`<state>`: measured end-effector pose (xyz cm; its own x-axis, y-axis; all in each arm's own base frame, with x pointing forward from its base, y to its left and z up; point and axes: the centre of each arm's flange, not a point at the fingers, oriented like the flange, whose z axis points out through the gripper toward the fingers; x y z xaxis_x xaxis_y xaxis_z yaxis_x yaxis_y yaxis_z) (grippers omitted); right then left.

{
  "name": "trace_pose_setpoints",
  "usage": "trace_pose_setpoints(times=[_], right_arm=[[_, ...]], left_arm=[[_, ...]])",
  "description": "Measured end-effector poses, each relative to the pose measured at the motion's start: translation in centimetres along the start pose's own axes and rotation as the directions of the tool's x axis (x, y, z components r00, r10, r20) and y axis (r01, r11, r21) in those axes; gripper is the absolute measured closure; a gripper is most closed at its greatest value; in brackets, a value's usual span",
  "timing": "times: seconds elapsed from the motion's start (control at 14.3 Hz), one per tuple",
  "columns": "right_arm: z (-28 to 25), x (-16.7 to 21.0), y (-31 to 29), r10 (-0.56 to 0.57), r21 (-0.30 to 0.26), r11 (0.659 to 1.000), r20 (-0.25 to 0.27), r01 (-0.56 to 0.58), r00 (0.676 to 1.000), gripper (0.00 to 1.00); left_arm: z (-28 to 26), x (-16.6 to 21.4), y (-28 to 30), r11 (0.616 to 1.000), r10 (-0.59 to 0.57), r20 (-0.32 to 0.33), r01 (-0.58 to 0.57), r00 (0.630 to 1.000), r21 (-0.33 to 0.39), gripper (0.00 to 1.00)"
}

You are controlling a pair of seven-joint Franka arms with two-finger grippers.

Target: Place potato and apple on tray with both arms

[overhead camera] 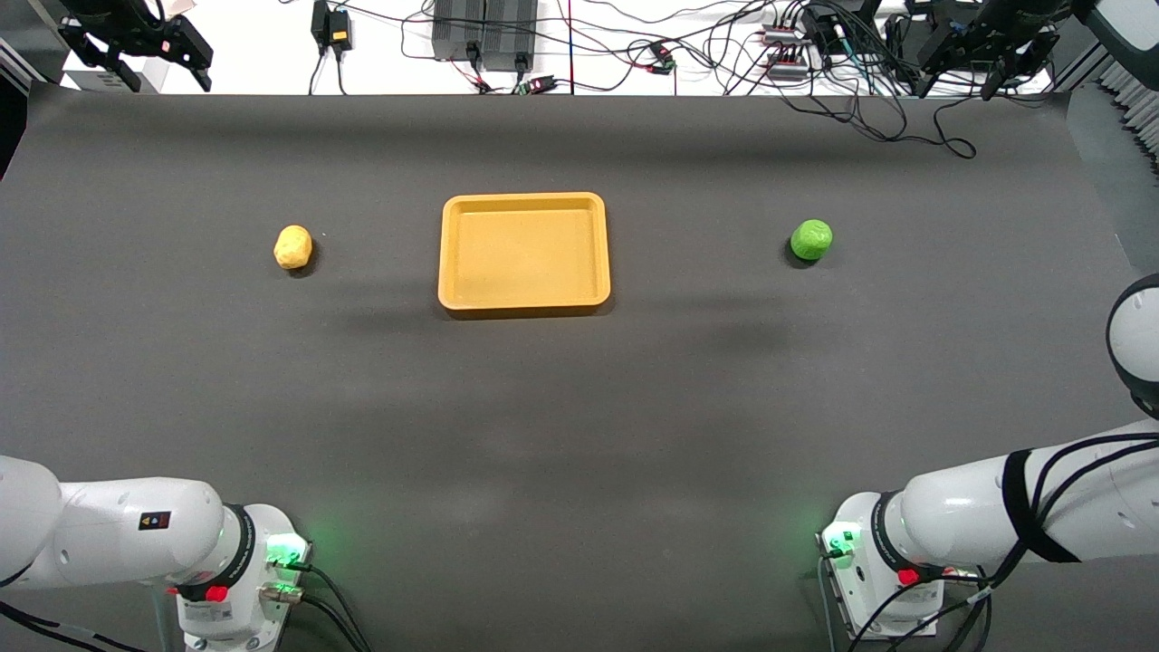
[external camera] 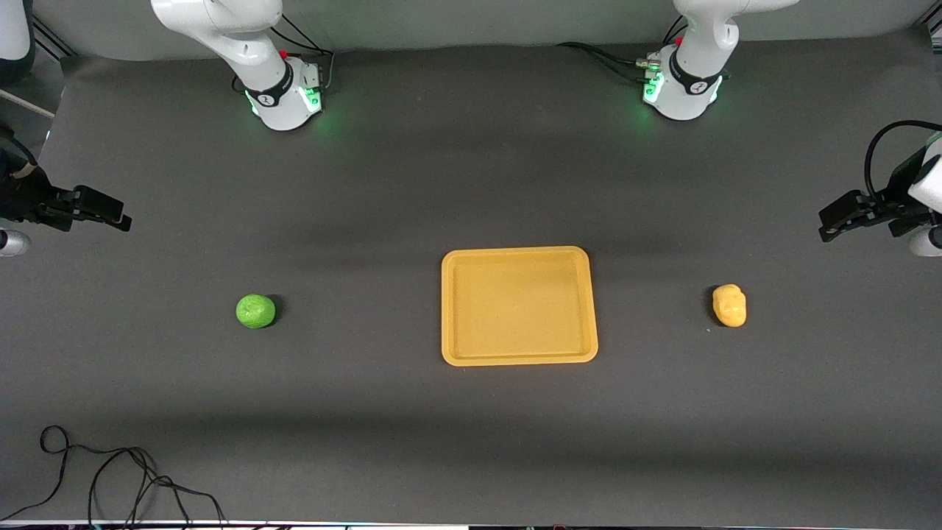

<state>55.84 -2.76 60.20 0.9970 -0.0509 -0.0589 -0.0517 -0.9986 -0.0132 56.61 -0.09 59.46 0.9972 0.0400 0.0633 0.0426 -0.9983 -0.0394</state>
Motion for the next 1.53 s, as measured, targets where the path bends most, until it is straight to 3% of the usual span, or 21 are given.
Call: trace_pose_setpoints(times=[0.84, 1.26, 1.53], right_arm=[[0.0, 0.1, 0.0, 0.000, 0.000, 1.000, -0.006, 0.000, 1.000, 0.00], [0.0, 0.2, 0.0, 0.000, -0.001, 1.000, -0.011, 0.000, 1.000, 0.00], [0.1, 0.3, 0.0, 0.000, -0.001, 1.000, -0.012, 0.000, 1.000, 0.00]], left_arm=[[2.0, 0.3, -1.0, 1.000, -0.018, 0.040, 0.018, 0.999, 0.002, 0.00], [12.4, 1.7, -1.9, 0.999, -0.036, 0.066, 0.037, 0.997, -0.011, 0.00], [20.8, 1.3, -1.5, 0.999, -0.031, 0.028, 0.032, 0.999, -0.020, 0.00]])
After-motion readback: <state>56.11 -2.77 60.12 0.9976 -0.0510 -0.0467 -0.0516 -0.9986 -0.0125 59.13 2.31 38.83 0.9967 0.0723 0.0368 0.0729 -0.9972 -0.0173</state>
